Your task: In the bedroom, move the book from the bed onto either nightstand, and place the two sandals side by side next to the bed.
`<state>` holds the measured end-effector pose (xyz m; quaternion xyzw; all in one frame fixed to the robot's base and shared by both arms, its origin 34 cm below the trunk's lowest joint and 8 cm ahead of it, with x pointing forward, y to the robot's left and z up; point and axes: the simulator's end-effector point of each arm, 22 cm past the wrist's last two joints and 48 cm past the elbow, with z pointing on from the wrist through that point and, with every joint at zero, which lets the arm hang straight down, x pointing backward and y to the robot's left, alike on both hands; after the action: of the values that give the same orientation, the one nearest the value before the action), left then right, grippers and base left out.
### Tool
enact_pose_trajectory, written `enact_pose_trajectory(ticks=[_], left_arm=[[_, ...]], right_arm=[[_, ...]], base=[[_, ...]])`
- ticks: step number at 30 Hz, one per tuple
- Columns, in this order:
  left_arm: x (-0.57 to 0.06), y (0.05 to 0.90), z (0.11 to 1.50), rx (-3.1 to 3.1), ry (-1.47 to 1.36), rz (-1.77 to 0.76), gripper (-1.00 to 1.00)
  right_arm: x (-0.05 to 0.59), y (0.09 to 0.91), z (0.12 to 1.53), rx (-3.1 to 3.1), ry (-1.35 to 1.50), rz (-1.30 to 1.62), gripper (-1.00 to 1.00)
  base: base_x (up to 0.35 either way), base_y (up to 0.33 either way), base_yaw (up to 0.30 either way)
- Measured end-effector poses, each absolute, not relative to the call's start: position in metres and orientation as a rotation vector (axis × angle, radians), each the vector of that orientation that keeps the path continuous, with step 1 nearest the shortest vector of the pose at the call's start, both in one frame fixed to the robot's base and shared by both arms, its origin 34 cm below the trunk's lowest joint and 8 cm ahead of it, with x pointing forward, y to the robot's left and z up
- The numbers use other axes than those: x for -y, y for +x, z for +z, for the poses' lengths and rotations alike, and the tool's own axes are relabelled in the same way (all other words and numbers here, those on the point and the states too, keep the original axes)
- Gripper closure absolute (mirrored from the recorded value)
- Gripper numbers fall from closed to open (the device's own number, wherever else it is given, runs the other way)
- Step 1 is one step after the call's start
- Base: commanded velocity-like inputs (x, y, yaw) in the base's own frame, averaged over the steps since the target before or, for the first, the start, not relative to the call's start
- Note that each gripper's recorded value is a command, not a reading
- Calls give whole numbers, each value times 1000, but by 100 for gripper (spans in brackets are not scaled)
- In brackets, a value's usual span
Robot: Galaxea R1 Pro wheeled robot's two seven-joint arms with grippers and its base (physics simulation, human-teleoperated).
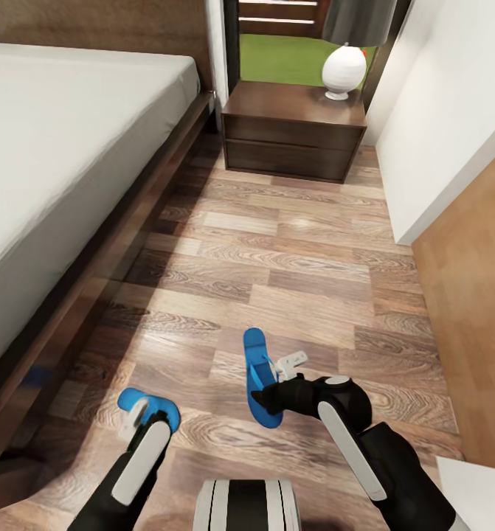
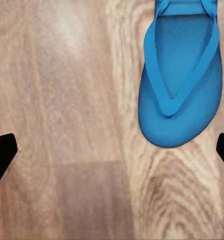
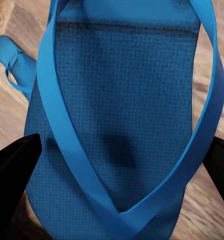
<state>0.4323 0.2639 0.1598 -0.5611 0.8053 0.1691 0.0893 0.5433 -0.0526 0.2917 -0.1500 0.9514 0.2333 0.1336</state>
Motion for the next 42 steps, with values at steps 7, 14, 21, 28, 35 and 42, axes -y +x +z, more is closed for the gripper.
enact_pose_trajectory(ticks=[7, 14, 21, 28, 35, 42], left_arm=[[-282, 408, 167, -2404, -1602, 561, -100], [-309, 393, 176, -2448, -1507, 618, -100], [-332, 381, 177, -2513, -1418, 663, -100], [-336, 358, 172, -2649, -1316, 678, -100], [-340, 335, 163, -2766, -1203, 616, -100], [-346, 308, 161, -2807, -1178, 595, -100]], right_arm=[[52, 543, 291, -2760, -439, 676, 100], [53, 543, 291, -2761, -440, 673, 100], [51, 541, 291, -2760, -448, 680, 100], [41, 534, 292, -2758, -486, 696, 100], [40, 527, 282, -2789, -494, 695, 100], [44, 521, 269, -2828, -496, 682, 100]], base=[[0, 0, 207], [0, 0, 272], [0, 0, 282], [0, 0, 283], [0, 0, 284], [0, 0, 284]])
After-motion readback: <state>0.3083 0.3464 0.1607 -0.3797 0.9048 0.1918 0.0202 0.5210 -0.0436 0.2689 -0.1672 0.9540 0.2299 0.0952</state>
